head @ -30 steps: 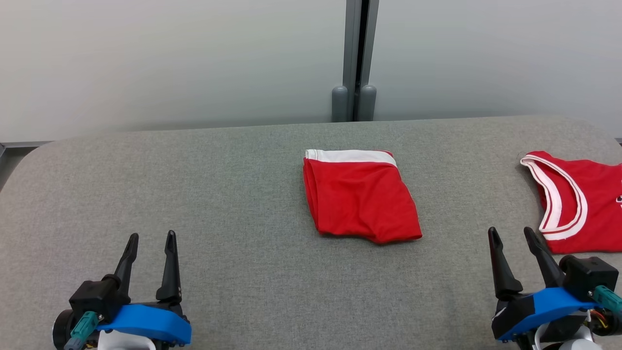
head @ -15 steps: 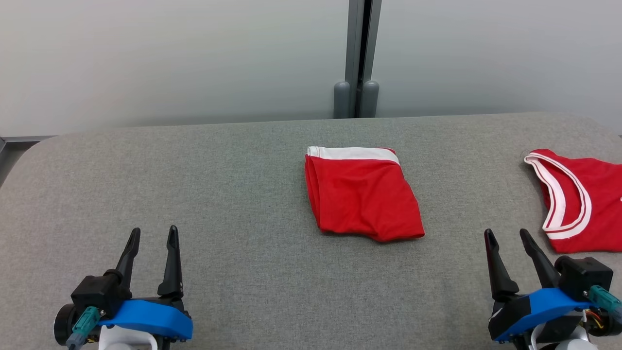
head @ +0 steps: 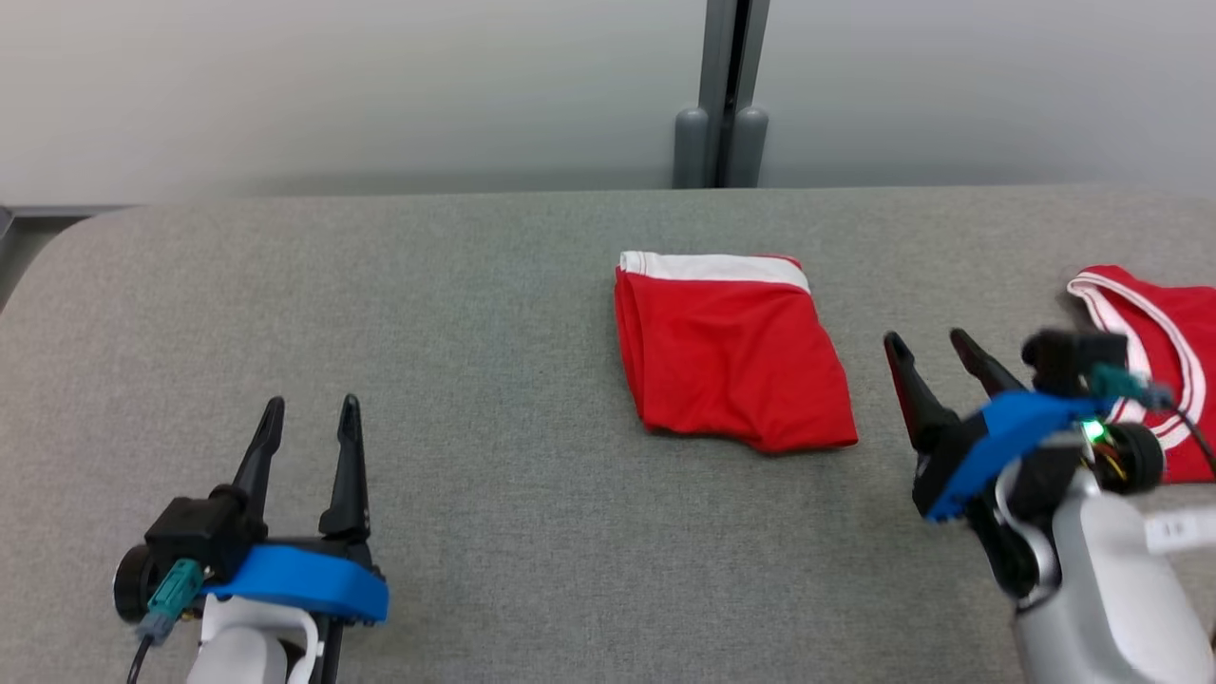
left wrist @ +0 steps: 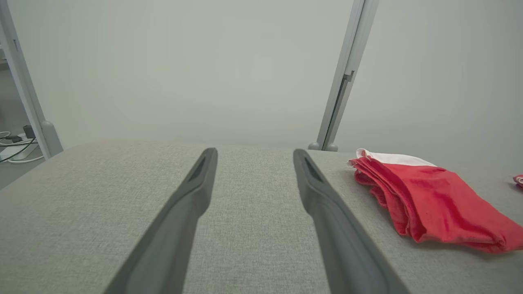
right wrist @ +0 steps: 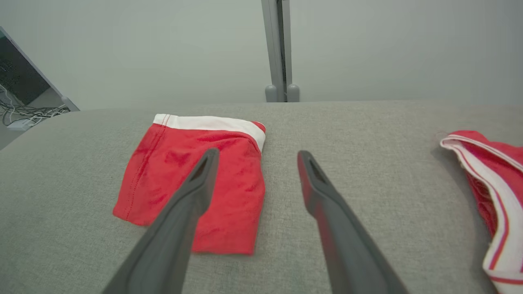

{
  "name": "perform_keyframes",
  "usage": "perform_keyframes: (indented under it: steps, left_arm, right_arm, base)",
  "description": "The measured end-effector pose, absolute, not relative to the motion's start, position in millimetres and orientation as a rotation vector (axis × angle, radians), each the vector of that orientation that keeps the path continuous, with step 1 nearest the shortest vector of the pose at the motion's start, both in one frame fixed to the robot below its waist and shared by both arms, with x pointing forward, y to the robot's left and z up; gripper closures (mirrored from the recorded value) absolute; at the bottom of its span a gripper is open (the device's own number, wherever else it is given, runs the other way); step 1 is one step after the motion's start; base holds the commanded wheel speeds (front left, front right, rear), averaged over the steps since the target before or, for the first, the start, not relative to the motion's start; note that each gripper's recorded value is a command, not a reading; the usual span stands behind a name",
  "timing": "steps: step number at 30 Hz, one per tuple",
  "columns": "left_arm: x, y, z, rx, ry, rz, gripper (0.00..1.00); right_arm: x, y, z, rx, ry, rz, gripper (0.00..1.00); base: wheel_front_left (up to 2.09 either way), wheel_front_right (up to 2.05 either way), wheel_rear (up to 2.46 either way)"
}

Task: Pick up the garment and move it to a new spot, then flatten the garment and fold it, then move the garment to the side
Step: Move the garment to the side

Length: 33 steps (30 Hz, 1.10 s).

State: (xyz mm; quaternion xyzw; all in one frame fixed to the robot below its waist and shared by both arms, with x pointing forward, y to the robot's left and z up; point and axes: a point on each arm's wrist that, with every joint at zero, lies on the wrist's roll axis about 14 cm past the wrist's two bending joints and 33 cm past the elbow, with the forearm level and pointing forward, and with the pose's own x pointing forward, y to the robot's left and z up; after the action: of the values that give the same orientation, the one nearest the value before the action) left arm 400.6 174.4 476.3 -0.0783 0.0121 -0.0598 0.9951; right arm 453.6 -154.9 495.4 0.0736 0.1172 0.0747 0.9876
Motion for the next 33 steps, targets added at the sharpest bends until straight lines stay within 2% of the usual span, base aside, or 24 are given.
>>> perform_keyframes:
  steps: [3, 10, 16, 22, 24, 25, 26, 27, 33]
  left_arm:
    - [408, 174, 478, -0.153, 0.018, -0.124, 0.0]
    - [416, 181, 477, -0.14, 0.02, -0.108, 0.0]
    - [415, 192, 473, -0.136, 0.03, -0.075, 0.0]
    - [410, 199, 466, -0.14, 0.05, -0.052, 0.0]
    - [409, 199, 466, -0.143, 0.053, -0.051, 0.0]
    - [409, 198, 465, -0.145, 0.053, -0.051, 0.0]
    - [409, 198, 465, -0.148, 0.053, -0.052, 0.0]
    - [410, 198, 465, -0.15, 0.053, -0.052, 0.0]
    - [417, 191, 469, -0.156, 0.038, -0.071, 0.0]
  right_arm:
    - [471, -142, 474, 0.153, 0.389, 0.181, 0.0]
    - [510, -128, 443, 0.183, 0.569, 0.191, 0.0]
    - [521, -120, 407, 0.18, 0.695, 0.181, 0.0]
    - [515, -102, 377, 0.175, 0.81, 0.21, 0.0]
    - [515, -96, 375, 0.229, 0.829, 0.209, 0.0]
    - [515, -95, 374, 0.229, 0.837, 0.212, 0.56]
    - [516, -95, 375, 0.216, 0.837, 0.217, 0.96]
    - [517, -97, 376, 0.192, 0.835, 0.22, 1.0]
    - [529, -110, 397, 0.006, 0.788, 0.26, 1.0]
  base:
    - [0.0, 0.0, 0.0]
    - [0.0, 0.0, 0.0]
    - [0.0, 0.0, 0.0]
    - [0.0, 0.0, 0.0]
    - [0.0, 0.0, 0.0]
    - [0.0, 0.0, 0.0]
    - [0.0, 0.0, 0.0]
    - [0.0, 0.0, 0.0]
    - [0.0, 0.0, 0.0]
